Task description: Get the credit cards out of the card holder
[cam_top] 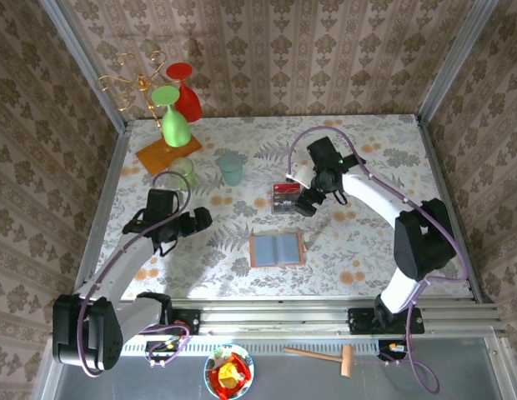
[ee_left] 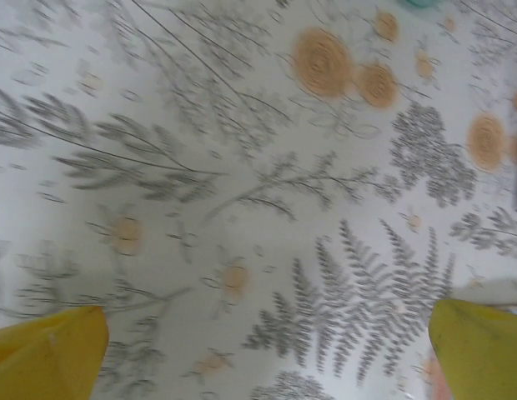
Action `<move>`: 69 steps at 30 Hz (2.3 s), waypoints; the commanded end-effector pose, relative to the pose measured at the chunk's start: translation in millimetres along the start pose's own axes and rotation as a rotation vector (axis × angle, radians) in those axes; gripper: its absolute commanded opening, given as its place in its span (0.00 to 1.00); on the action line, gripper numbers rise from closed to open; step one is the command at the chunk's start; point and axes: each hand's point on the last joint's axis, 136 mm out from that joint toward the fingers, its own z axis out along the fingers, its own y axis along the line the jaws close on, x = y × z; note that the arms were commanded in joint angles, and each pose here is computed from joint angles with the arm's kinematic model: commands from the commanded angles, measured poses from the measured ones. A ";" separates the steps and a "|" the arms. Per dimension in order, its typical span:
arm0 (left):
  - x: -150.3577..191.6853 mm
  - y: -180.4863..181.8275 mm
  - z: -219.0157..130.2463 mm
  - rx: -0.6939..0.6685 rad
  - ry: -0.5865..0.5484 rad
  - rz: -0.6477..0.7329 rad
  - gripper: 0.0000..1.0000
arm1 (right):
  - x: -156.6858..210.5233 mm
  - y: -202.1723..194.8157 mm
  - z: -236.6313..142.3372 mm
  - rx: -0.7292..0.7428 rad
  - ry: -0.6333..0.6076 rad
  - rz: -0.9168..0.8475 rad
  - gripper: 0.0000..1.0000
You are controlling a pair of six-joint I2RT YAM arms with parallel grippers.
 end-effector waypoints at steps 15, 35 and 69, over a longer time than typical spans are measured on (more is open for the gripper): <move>-68.5 82.3 -37.9 -0.469 -0.375 0.189 1.00 | 78.0 -70.5 4.2 0.455 -0.218 0.669 1.00; -135.8 90.1 1.0 -0.306 -0.723 0.285 1.00 | 107.5 -105.8 -27.4 0.713 -0.525 0.726 1.00; -138.1 60.6 45.7 -0.223 -0.691 0.472 1.00 | 131.4 -115.3 -19.5 0.655 -0.611 0.839 1.00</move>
